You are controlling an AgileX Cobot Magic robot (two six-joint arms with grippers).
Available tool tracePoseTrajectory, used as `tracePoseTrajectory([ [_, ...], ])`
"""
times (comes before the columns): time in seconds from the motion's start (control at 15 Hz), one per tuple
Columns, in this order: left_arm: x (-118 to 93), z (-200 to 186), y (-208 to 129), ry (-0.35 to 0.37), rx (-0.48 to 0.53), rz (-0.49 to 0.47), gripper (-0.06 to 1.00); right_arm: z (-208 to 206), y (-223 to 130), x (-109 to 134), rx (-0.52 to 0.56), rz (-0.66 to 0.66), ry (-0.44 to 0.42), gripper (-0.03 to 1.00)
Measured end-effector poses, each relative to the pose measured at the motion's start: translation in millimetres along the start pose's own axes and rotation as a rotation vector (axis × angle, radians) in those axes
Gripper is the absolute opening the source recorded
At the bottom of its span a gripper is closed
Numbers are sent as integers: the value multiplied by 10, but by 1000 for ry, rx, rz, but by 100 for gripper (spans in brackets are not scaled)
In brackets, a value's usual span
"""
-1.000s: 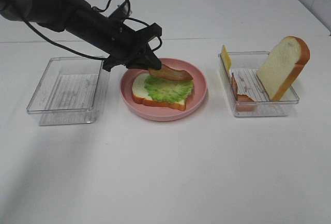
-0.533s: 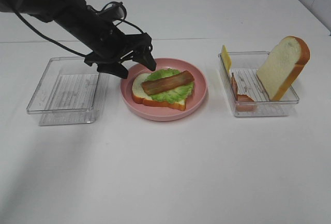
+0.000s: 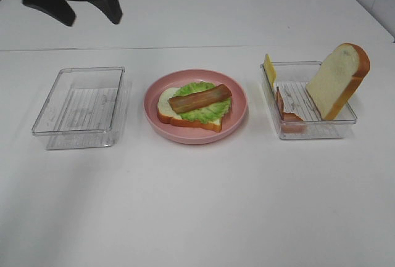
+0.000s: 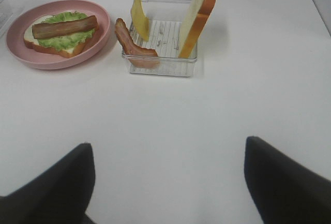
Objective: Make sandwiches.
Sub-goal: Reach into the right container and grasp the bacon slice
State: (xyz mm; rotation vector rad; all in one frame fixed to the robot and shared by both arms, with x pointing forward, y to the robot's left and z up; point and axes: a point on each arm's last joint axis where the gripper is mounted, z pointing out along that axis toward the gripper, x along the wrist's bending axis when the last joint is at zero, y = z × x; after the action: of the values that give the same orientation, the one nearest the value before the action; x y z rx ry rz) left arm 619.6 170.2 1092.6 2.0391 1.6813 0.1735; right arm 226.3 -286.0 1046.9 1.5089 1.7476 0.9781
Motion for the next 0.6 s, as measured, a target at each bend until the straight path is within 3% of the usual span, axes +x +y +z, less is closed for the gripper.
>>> tracePoseTrajectory([
  [0.2, 27, -598, -168, 111, 14, 8, 77, 0, 0, 0, 0, 0, 0, 75],
  [0.47, 4, -1104, -493, 113, -58, 16, 77, 0, 0, 0, 0, 0, 0, 75],
  [0.6, 14, -1336, -823, 110, -77, 18, 77, 0, 0, 0, 0, 0, 0, 75],
])
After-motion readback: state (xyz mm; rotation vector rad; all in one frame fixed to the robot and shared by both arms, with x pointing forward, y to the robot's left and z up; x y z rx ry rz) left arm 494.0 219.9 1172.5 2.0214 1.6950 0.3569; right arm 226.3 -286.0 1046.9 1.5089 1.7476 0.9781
